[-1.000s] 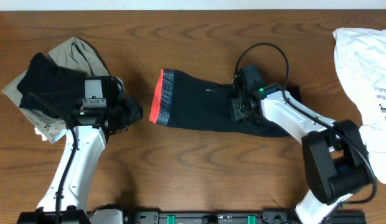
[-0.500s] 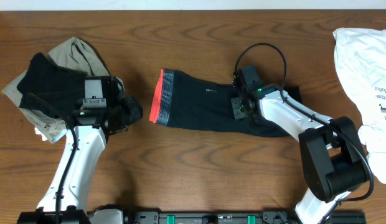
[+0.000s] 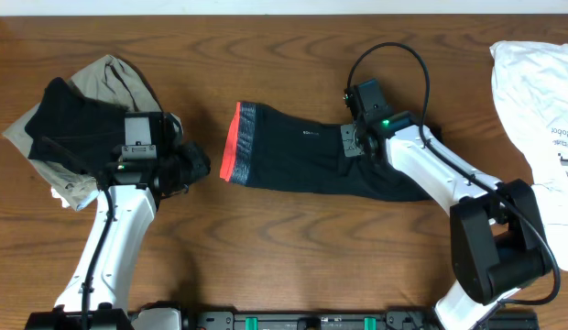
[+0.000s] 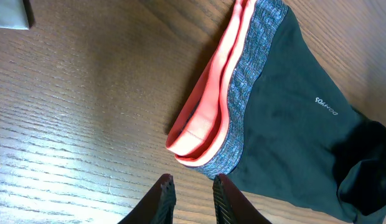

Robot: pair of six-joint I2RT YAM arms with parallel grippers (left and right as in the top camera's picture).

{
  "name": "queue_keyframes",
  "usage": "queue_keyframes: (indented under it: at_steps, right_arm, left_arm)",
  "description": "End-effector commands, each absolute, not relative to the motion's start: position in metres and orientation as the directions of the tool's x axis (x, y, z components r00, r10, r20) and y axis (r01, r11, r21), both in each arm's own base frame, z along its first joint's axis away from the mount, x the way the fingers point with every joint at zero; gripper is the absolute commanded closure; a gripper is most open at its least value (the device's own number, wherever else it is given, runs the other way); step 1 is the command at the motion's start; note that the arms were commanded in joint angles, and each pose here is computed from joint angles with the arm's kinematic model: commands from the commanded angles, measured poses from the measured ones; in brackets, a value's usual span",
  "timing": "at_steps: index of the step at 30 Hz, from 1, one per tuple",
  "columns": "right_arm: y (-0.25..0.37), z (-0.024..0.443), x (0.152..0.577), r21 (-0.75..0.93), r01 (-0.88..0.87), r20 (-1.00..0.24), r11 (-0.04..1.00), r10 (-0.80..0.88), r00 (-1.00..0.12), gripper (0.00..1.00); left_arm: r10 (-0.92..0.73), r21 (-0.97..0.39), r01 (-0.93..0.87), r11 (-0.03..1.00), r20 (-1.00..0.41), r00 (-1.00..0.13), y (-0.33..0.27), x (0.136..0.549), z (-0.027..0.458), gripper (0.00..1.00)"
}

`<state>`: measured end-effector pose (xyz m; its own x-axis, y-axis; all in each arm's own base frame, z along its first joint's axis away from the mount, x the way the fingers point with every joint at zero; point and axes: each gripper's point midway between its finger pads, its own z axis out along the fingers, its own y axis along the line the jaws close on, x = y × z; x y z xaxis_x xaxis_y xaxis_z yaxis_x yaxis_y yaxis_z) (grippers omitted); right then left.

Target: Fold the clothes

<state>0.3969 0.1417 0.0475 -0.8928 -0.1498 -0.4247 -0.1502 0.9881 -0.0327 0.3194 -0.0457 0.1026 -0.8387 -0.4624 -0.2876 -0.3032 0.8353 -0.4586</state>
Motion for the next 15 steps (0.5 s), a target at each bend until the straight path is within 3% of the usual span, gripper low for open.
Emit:
queue_keyframes:
  at_steps: [1, 3, 10, 13, 15]
  right_arm:
    - [0.144, 0.058, 0.401, -0.035, -0.130, -0.452, 0.991, -0.132, -0.882, 0.92]
    - [0.146, 0.057, 0.400, -0.028, -0.137, -0.447, 0.990, -0.135, -0.884, 0.75]
    - [0.152, 0.057, 0.391, 0.004, -0.200, -0.415, 0.980, -0.180, -0.892, 0.68]
    - [0.143, 0.066, 0.388, 0.000, -0.182, -0.413, 0.983, -0.166, -0.895, 0.64]
    - [0.135, 0.074, 0.388, 0.002, -0.165, -0.418, 0.986, -0.149, -0.896, 0.64]
  left_arm:
    - [-0.455, -0.465, -0.288, 0.837, -0.299, -0.839, -0.047, 0.322, 0.108, 0.76]
    - [-0.455, -0.465, -0.289, 0.837, -0.298, -0.839, -0.047, 0.322, 0.108, 0.75]
    - [-0.455, -0.464, -0.290, 0.837, -0.296, -0.840, -0.047, 0.321, 0.108, 0.75]
    - [-0.455, -0.464, -0.290, 0.837, -0.296, -0.840, -0.047, 0.321, 0.108, 0.52]
    - [-0.455, -0.467, -0.285, 0.837, -0.303, -0.838, -0.047, 0.323, 0.108, 0.48]
